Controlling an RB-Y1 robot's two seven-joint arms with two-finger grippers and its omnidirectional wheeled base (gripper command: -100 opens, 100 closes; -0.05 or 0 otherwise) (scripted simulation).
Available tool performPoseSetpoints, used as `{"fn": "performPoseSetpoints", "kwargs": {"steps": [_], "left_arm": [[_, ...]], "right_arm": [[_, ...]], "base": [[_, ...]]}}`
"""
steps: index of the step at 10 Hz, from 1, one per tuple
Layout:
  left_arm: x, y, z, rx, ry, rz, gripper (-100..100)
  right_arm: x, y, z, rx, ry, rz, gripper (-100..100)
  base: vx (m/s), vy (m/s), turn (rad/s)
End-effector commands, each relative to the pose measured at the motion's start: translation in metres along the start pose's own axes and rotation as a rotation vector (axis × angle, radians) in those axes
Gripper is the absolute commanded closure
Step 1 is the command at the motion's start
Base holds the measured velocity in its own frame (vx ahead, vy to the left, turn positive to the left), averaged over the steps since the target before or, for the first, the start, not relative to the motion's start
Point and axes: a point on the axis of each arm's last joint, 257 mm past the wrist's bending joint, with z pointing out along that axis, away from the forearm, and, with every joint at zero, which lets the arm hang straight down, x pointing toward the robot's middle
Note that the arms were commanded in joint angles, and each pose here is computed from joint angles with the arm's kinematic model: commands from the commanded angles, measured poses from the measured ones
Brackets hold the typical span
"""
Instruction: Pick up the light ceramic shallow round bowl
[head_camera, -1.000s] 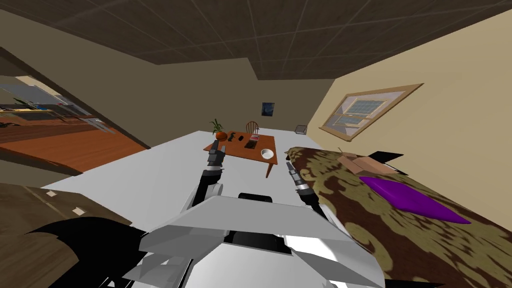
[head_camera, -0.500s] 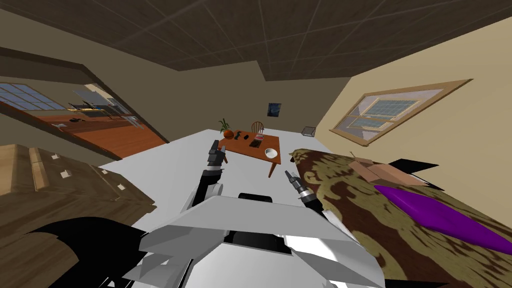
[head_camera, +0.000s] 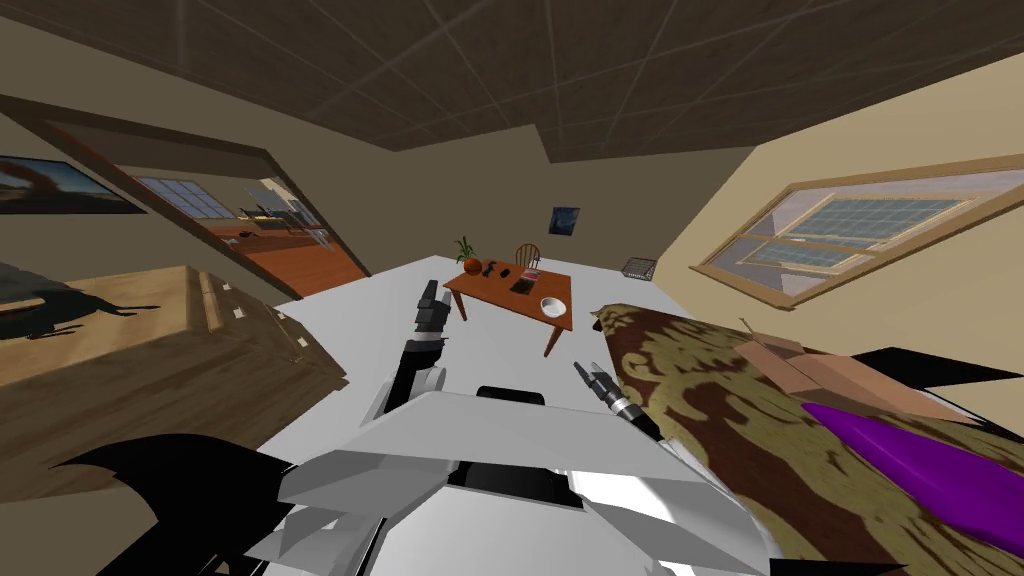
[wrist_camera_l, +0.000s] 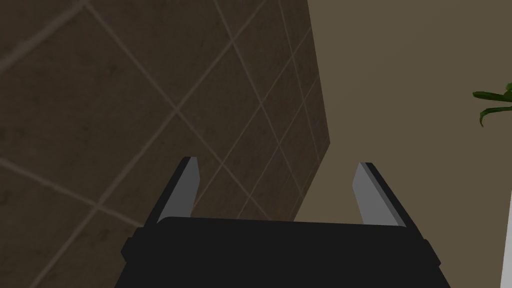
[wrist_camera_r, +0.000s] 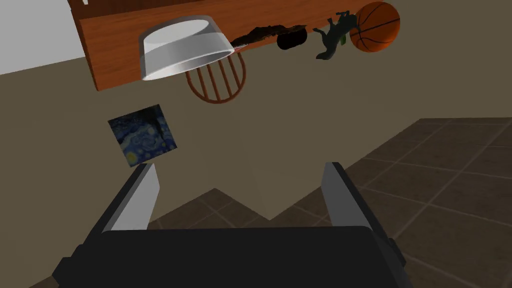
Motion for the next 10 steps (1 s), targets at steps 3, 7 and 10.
{"fn": "performPoseSetpoints", "kwargs": {"steps": [3,7,10], "left_arm": [[0.000,0.000,0.000,0.000,0.000,0.000,0],[0.000,0.000,0.000,0.000,0.000,0.000,0],[0.000,0.000,0.000,0.000,0.000,0.000,0]], "right_arm": [[0.034,-0.033,-0.022,0.047,0.101,-0.076,-100],[0.077,-0.081,-0.062,0.105,0.260,-0.204,-100],[0.105,-0.120,-0.102,0.139,0.393,-0.319,-100]], "base": [[-0.020,0.032,0.120],[-0.002,0.044,0.192],[0.020,0.050,0.222]]}}
